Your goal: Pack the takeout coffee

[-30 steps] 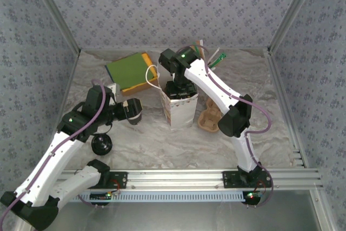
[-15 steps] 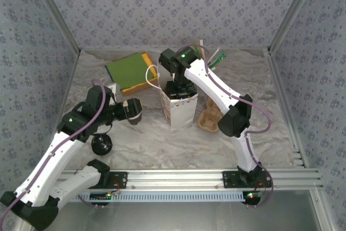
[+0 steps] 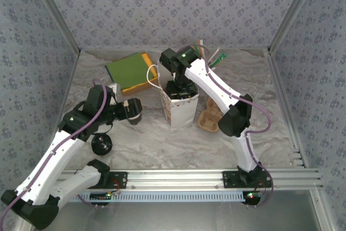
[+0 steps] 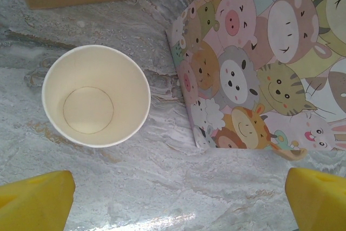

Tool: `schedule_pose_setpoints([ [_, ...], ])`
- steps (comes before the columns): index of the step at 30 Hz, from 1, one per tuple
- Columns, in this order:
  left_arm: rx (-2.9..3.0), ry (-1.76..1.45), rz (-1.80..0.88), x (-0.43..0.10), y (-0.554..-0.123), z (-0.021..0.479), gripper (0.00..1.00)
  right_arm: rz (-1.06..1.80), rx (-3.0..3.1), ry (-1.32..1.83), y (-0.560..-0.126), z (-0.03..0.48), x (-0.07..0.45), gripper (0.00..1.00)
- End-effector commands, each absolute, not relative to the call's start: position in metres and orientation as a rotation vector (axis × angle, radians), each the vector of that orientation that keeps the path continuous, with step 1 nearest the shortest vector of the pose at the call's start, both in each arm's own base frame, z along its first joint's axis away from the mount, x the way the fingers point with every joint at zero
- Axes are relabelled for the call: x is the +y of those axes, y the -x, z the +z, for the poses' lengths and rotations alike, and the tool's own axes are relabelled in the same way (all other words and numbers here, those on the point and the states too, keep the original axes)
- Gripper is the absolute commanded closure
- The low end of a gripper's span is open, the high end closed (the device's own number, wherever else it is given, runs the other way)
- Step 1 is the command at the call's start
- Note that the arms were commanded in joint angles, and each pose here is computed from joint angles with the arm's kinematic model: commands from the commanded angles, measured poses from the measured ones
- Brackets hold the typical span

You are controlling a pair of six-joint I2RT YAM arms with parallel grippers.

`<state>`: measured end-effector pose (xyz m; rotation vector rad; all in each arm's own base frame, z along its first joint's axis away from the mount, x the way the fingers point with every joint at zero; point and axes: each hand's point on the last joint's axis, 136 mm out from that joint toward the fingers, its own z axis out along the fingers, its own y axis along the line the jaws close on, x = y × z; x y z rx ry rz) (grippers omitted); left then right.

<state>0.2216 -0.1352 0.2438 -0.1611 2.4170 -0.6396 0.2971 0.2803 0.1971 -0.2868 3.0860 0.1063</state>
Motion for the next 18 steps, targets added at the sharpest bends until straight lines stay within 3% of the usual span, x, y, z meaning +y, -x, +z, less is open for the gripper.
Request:
schedule_pose_setpoints([
  [1, 2.396, 0.144, -0.671, -0.1396, -0.2220, 0.2505, 0.00, -0.072, 3.224, 0.310, -0.2670, 0.1964, 0.2496, 0.32],
  [18, 2.399, 0.147, -0.673, -0.1392, -0.2208, 0.2497, 0.00, -0.079, 3.220, 0.308, -0.2679, 0.1972, 0.2467, 0.32],
])
